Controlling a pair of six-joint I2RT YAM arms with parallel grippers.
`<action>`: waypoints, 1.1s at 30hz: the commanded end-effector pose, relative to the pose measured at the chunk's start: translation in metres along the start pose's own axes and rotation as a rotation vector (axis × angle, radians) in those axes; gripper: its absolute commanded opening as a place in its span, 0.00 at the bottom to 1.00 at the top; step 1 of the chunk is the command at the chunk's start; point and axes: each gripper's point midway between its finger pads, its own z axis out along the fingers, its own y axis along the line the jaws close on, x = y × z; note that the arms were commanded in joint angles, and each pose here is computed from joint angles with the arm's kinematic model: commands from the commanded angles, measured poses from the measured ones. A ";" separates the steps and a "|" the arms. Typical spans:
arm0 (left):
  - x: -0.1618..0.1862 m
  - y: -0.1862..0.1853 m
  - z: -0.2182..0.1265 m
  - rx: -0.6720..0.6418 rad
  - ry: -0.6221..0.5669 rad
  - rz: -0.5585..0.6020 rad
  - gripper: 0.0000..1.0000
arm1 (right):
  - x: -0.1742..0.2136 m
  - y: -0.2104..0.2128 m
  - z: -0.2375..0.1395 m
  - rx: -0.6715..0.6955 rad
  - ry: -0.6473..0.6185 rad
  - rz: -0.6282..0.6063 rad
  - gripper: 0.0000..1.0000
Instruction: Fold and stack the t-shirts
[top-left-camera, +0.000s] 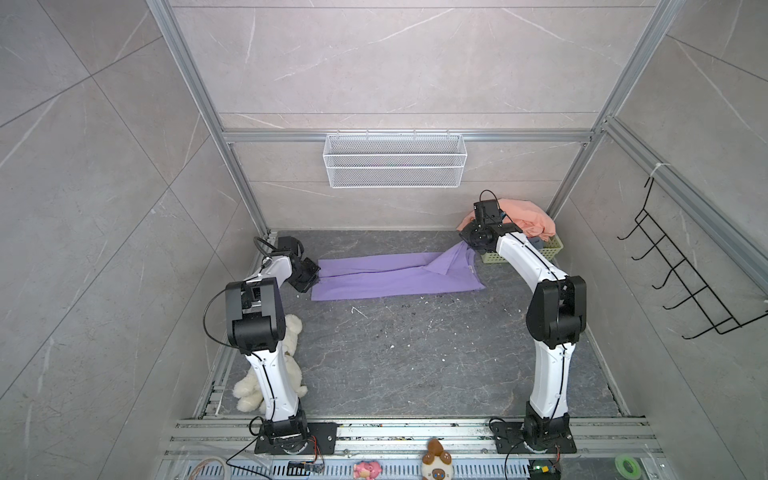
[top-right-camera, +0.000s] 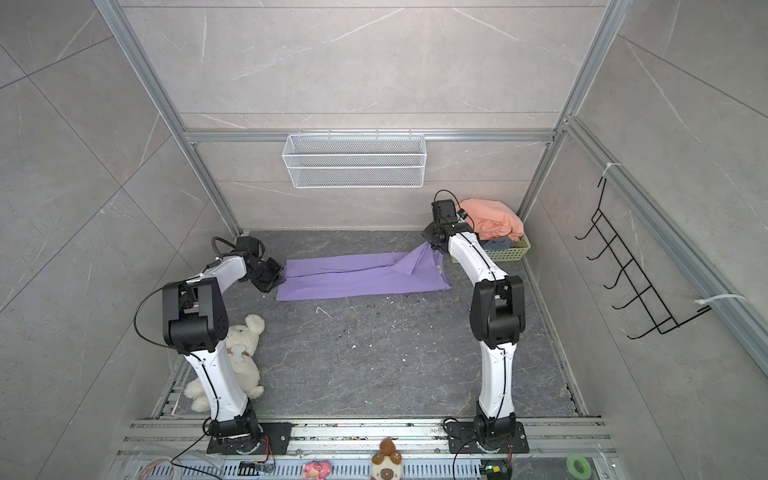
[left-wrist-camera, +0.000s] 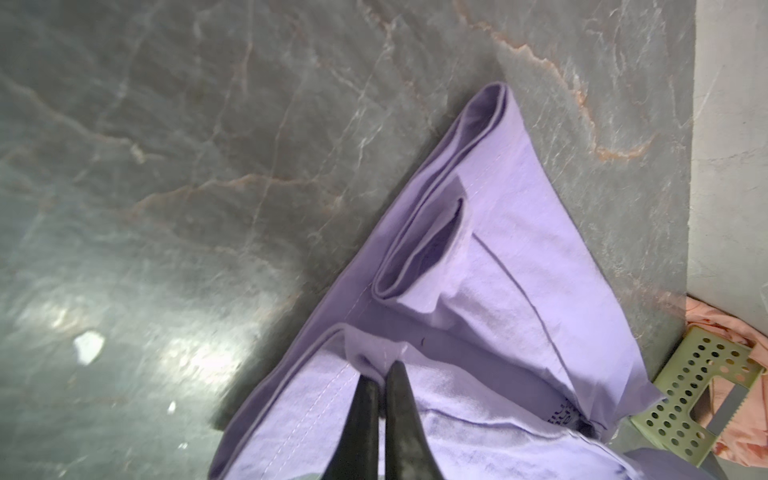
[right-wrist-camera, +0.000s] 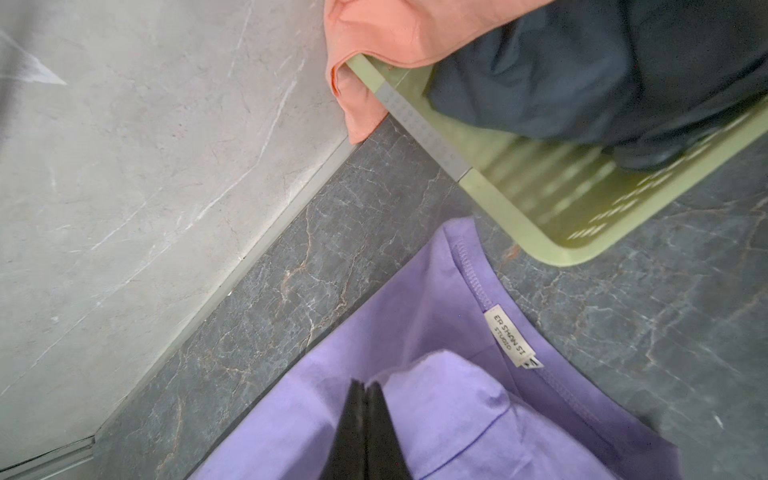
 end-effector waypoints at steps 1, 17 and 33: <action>-0.012 -0.008 0.002 0.030 -0.008 -0.020 0.23 | 0.007 -0.006 0.017 0.028 0.041 0.004 0.00; -0.021 -0.001 -0.038 -0.016 -0.128 -0.019 0.58 | 0.017 -0.012 0.003 0.037 0.114 0.000 0.42; 0.006 0.007 -0.069 0.002 -0.137 0.015 0.72 | 0.110 -0.007 0.022 -0.014 0.287 0.067 0.38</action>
